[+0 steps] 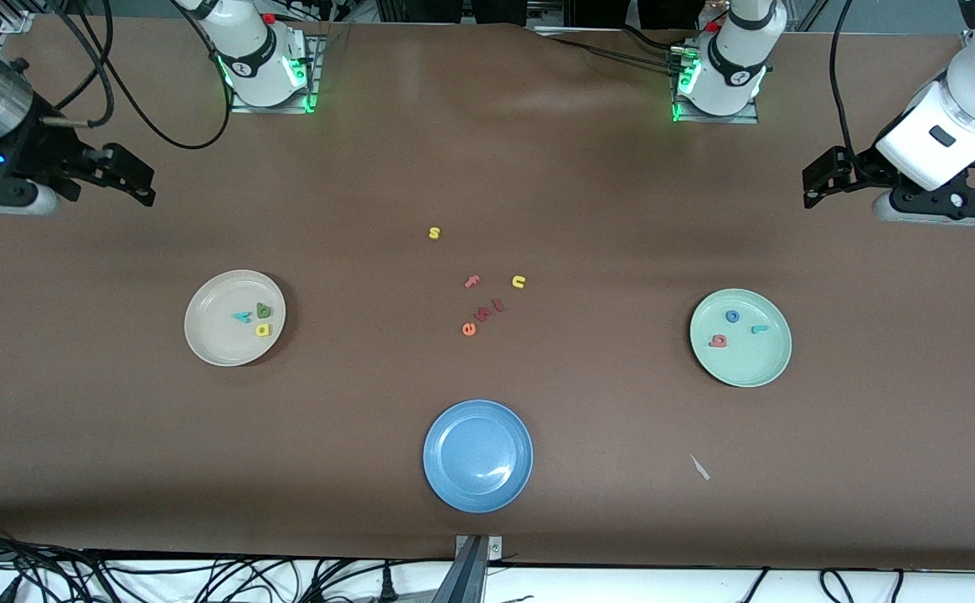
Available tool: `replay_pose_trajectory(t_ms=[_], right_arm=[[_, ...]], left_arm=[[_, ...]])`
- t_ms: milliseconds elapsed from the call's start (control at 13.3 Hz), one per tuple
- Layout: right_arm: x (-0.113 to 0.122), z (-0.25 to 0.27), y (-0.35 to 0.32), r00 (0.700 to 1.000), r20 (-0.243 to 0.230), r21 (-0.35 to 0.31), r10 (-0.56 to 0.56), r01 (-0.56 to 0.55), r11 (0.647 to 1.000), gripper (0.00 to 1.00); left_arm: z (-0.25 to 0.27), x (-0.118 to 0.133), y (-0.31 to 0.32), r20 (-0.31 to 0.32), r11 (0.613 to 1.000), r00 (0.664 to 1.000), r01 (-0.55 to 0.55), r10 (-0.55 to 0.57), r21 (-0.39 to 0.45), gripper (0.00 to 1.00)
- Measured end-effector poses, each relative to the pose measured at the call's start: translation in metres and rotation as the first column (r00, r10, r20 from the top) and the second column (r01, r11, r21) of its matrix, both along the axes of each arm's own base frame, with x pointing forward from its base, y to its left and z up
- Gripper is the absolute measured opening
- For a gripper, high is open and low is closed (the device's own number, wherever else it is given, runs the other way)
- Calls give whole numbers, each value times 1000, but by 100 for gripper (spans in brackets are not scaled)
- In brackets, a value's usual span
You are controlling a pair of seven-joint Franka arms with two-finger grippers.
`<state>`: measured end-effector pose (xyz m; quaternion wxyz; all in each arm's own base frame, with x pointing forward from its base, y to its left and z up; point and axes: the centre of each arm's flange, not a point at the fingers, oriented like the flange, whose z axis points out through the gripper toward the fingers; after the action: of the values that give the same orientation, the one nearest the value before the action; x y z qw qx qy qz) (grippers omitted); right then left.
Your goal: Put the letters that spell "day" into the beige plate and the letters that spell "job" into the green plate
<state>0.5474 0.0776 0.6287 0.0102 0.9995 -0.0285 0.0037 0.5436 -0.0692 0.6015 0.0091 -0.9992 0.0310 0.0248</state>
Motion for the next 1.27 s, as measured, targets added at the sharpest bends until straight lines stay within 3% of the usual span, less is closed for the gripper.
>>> replay_pose_trajectory(t_ms=[524, 1274], right_arm=[[-4, -3, -14, 999, -26, -5, -29, 29, 1000, 100], [-1, -5, -48, 997, -37, 38, -64, 65, 997, 100]], left_arm=[[0, 0, 2, 0, 1000, 1000, -4, 4, 0, 100], [0, 0, 3, 0, 1000, 1000, -5, 5, 0, 100]])
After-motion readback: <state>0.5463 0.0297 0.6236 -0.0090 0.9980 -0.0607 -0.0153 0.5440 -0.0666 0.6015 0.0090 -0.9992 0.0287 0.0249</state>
